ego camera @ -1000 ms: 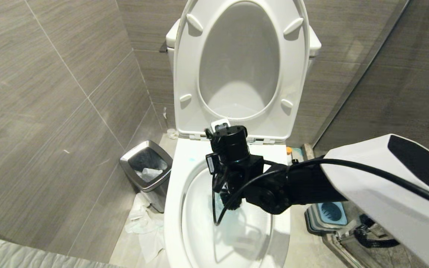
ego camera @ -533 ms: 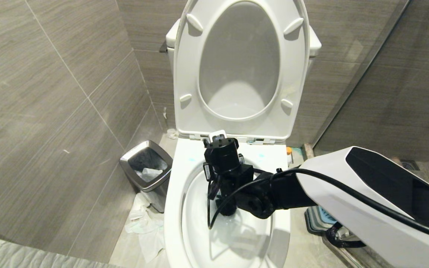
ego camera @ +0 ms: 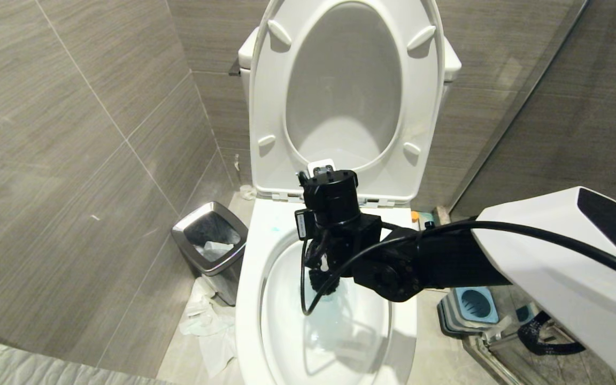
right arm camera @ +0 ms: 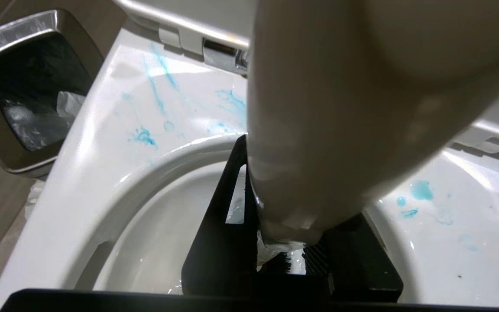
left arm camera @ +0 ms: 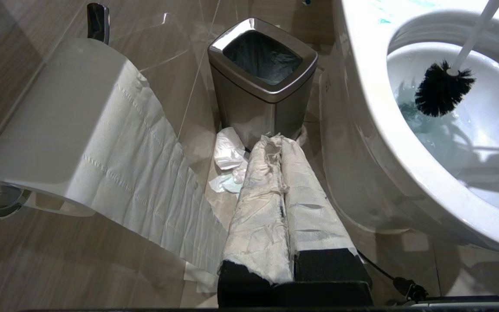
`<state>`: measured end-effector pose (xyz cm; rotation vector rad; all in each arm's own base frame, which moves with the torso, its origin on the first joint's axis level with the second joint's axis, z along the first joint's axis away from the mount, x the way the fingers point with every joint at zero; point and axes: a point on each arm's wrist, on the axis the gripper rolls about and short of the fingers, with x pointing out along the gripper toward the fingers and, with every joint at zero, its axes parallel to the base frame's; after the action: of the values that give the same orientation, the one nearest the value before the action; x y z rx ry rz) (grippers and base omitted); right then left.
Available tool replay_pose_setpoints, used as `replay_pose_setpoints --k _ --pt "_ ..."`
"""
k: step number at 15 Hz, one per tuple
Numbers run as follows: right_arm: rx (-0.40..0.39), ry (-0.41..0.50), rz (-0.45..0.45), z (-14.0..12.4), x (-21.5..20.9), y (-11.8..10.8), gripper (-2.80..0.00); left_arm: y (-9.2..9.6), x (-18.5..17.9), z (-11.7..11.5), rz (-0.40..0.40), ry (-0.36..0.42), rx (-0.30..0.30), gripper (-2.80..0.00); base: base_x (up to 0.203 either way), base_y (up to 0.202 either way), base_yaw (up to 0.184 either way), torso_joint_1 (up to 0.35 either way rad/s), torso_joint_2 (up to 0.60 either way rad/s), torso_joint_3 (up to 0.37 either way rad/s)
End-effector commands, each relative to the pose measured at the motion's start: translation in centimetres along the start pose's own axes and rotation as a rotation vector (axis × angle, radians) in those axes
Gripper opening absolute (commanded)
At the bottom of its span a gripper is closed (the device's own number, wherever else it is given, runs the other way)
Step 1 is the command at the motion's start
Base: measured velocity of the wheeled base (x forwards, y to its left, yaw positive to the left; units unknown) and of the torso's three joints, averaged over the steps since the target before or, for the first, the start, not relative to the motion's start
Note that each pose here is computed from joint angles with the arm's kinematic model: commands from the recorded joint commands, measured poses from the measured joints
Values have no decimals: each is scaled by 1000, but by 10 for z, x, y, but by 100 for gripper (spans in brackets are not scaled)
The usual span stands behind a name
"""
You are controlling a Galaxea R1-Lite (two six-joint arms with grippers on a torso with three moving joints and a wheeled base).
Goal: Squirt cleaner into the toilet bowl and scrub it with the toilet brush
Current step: Scrub the toilet bowl
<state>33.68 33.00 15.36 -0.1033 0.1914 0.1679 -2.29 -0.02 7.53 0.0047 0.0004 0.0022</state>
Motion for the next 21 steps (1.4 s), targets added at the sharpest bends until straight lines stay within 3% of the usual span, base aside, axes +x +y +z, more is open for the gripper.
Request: replay_pose_setpoints --k 1,4,7,9,14,21 --pt "-22 32 -6 -21 12 7 -280 0 0 0 1 3 0 -280 0 0 0 0 0 0" --pt "-56 78 -15 -54 30 17 -280 0 0 0 1 3 0 -280 0 0 0 0 0 0" --pt "-47 38 -21 -51 37 24 -280 0 0 0 1 3 0 -280 0 0 0 0 0 0" --pt "-42 10 -20 -35 31 20 -280 0 0 0 1 3 1 -280 0 0 0 0 0 0" --pt "32 -103 4 46 -31 -12 -280 0 0 0 1 3 1 -280 0 0 0 0 0 0" --pt "33 -126 46 96 -99 -49 -280 0 0 0 1 3 0 -280 0 0 0 0 0 0"
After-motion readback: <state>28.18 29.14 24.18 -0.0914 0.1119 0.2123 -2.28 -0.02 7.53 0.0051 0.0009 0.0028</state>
